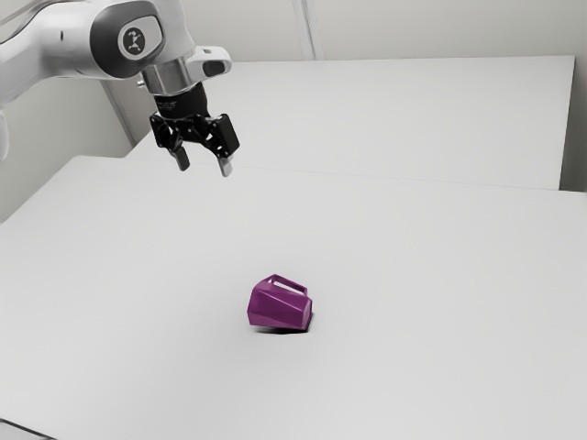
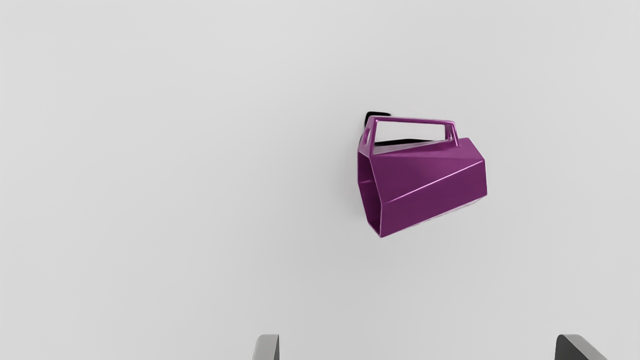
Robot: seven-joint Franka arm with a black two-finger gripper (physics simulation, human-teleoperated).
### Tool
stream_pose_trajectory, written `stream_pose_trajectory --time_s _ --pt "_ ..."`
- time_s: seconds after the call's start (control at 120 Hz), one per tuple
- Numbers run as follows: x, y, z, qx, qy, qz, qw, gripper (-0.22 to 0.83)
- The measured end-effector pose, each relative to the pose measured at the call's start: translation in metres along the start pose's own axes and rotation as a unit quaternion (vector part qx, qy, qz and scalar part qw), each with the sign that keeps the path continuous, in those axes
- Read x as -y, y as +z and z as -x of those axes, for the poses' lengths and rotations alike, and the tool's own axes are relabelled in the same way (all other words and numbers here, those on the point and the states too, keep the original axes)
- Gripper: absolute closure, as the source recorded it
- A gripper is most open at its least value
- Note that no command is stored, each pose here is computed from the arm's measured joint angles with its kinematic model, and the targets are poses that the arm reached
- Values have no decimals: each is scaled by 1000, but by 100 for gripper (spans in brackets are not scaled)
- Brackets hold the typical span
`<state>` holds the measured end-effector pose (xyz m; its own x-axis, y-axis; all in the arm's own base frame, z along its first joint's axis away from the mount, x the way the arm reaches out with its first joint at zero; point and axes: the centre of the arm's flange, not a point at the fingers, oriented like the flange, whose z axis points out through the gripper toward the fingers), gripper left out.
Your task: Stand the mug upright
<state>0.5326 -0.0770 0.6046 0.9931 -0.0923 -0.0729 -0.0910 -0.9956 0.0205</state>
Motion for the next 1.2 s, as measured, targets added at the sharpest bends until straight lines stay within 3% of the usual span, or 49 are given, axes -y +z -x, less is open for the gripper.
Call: stream_pose_trajectory --time_s 0.3,0.6,1.2 --pt "3 12 -3 9 -4 2 1000 0" --pt "14 72 -2 37 -19 19 999 0" --pt "31 175 14 28 -55 117 991 0"
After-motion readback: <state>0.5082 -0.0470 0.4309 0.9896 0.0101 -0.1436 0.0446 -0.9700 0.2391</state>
